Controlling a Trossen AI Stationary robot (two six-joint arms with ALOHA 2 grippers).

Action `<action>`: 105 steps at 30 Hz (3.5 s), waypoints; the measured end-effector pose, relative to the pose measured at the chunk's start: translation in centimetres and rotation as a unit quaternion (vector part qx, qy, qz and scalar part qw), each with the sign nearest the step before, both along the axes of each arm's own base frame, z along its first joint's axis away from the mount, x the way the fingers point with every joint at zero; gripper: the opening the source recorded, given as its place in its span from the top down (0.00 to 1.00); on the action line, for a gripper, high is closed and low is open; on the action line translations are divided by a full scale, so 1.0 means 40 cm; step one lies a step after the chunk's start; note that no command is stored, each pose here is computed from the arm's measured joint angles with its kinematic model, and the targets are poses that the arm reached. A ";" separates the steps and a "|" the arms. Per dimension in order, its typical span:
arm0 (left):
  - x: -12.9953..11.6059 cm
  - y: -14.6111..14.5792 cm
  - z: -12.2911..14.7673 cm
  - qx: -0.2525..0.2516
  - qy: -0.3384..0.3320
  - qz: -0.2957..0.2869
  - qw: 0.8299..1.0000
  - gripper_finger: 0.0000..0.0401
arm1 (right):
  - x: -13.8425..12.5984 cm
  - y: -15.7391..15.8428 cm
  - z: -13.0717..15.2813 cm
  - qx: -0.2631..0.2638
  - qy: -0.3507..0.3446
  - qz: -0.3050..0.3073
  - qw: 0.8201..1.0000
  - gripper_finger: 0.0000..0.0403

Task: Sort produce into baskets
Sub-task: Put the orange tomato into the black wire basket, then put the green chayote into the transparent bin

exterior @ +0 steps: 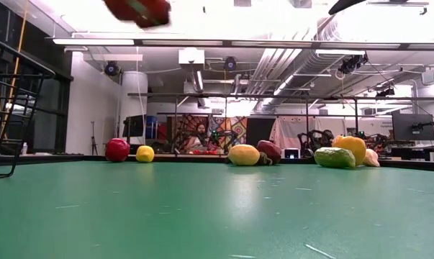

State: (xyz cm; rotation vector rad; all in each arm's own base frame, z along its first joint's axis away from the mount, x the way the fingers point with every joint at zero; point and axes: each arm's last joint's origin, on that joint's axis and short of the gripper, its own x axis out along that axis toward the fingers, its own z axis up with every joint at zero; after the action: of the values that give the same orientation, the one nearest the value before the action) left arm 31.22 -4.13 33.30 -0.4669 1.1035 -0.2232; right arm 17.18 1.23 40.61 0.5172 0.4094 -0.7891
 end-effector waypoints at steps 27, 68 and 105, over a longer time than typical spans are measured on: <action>-0.455 -0.460 -0.041 0.075 0.062 0.074 0.992 0.35 | 0.113 0.029 -0.039 0.077 -0.014 0.021 0.997 0.07; -0.421 -0.202 -0.112 0.094 -0.113 0.208 0.967 0.03 | 0.122 0.015 -0.037 0.128 -0.116 -0.109 0.979 0.07; -0.262 0.457 -0.058 0.063 -0.283 0.377 0.880 0.03 | 0.118 -0.404 -0.472 0.298 0.274 -0.196 0.893 0.07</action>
State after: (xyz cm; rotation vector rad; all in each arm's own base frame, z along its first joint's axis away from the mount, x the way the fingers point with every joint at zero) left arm 20.75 14.14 30.98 -0.6299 0.3040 0.3856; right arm 21.91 -14.93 21.72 0.9719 1.1176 -1.2114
